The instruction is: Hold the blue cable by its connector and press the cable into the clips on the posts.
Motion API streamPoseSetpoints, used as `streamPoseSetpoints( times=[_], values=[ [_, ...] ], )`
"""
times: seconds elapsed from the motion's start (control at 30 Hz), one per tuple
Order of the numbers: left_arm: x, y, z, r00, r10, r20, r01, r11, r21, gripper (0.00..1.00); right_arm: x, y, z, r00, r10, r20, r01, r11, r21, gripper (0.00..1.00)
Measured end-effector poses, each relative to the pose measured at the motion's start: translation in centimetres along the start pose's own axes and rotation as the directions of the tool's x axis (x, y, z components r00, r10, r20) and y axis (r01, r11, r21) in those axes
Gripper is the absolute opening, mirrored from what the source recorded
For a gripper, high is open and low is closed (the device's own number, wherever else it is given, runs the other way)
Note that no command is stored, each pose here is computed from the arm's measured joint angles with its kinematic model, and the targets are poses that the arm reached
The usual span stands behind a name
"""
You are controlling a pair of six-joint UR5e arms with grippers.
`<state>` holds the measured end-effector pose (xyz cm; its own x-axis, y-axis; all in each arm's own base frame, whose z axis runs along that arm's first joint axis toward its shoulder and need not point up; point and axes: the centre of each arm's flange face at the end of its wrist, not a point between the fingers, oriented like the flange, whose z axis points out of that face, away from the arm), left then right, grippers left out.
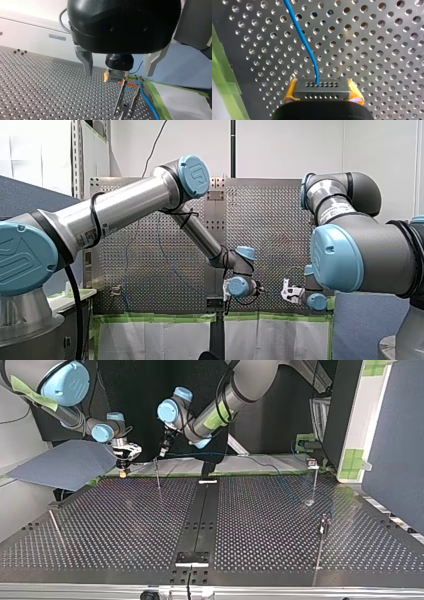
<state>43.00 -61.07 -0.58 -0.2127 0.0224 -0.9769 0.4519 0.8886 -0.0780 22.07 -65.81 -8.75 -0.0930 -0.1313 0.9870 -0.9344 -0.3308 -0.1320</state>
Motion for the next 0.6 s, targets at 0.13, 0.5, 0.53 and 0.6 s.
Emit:
streamPoseSetpoints(
  times=[0.13, 0.5, 0.53, 0.6],
  values=[
    [-0.1, 0.3, 0.2, 1.0, -0.007, -0.003, 0.007, 1.0, -0.004, 1.0, 0.0, 0.0, 0.0, 1.0, 0.003, -0.002, -0.003, 1.0, 0.001, 0.0],
    [1.8, 1.2, 0.8, 0.9986, -0.02, -0.049, 0.019, 0.9996, -0.018, 1.0, 0.0, -0.2, 0.0, 1.0, 0.007, -0.002, -0.007, 1.0, 0.004, 0.0],
    [1.8, 1.2, 0.8, 0.9986, -0.02, -0.05, 0.019, 0.9997, -0.018, 1.0, -0.1, -0.3, 0.0, 1.0, 0.007, -0.002, -0.007, 1.0, 0.004, 0.0],
    [1.8, 1.2, 0.9, 0.9986, -0.02, -0.049, 0.019, 0.9997, -0.018, 1.0, 0.0, -0.3, 0.0, 1.0, 0.007, -0.002, -0.007, 1.0, 0.005, 0.0]
  ],
)
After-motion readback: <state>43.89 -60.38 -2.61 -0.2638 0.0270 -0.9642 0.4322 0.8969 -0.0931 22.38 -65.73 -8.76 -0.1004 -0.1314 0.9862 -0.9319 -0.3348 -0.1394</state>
